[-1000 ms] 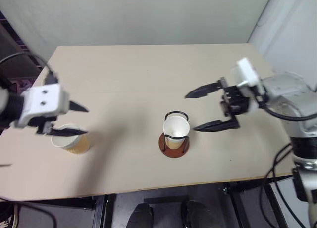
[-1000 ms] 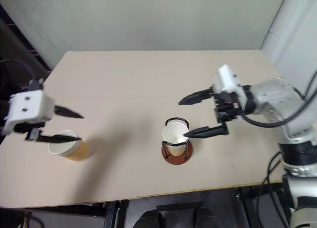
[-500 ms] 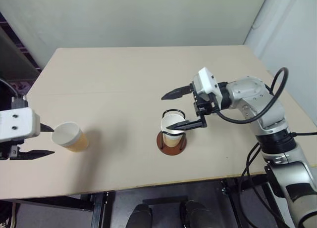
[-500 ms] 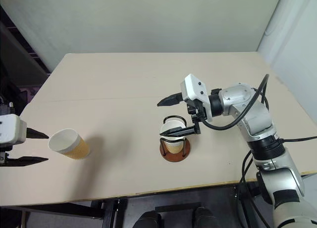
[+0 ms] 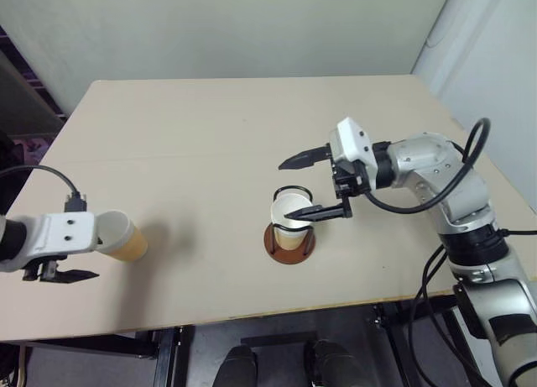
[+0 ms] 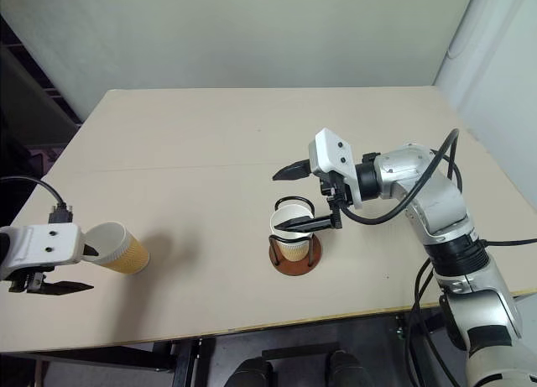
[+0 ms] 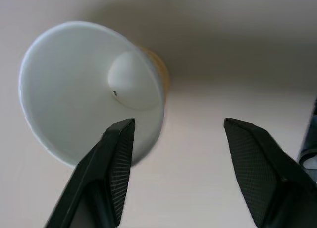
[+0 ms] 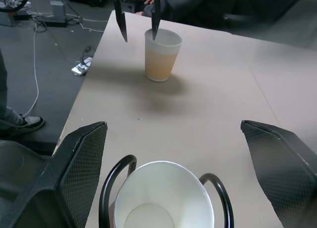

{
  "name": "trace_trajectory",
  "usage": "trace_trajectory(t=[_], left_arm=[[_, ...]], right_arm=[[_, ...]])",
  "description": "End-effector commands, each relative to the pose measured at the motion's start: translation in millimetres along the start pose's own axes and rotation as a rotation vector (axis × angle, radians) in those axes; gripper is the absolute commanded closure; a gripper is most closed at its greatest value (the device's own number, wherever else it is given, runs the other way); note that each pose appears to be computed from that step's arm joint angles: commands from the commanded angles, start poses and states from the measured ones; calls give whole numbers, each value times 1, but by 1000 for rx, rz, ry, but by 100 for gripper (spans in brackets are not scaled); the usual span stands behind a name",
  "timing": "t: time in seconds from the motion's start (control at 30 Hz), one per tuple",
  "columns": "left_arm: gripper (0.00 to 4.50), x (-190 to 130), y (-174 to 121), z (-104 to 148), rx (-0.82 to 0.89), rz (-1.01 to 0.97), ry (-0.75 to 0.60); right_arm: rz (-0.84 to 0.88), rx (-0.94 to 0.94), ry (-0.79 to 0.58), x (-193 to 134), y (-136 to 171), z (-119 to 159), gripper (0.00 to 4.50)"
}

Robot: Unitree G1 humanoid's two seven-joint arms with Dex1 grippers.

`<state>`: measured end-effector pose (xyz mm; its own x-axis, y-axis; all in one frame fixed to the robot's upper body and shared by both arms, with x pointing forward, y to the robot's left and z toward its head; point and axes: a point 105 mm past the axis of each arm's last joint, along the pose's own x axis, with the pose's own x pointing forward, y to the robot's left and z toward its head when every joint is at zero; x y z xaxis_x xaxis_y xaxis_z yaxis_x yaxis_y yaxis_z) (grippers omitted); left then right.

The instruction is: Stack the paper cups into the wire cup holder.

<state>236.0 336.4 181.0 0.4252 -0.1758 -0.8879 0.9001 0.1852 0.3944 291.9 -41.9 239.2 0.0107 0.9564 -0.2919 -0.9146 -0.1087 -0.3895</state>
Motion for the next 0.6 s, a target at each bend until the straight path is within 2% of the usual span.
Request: trace_trajectory(t=[0.03, 0.17, 0.2, 0.33, 0.53, 0.6], left_arm=[[272, -5, 5, 4, 29, 8, 5], [423, -6, 8, 9, 33, 11, -13], [448, -7, 8, 11, 36, 9, -24], [448, -15, 3, 27, 49, -31, -97], [448, -38, 8, 78, 154, -30, -313], [448, -49, 17, 116, 257, -2, -468]], right_arm=[[-41, -40, -4, -10, -2, 10, 0], [-45, -34, 2, -11, -1, 8, 0], [-44, -32, 3, -12, -1, 8, 0], [-21, -17, -5, -13, 4, 9, 0], [-22, 3, 3, -35, 8, 10, 0], [-104, 25, 76, -69, 4, 1, 0]])
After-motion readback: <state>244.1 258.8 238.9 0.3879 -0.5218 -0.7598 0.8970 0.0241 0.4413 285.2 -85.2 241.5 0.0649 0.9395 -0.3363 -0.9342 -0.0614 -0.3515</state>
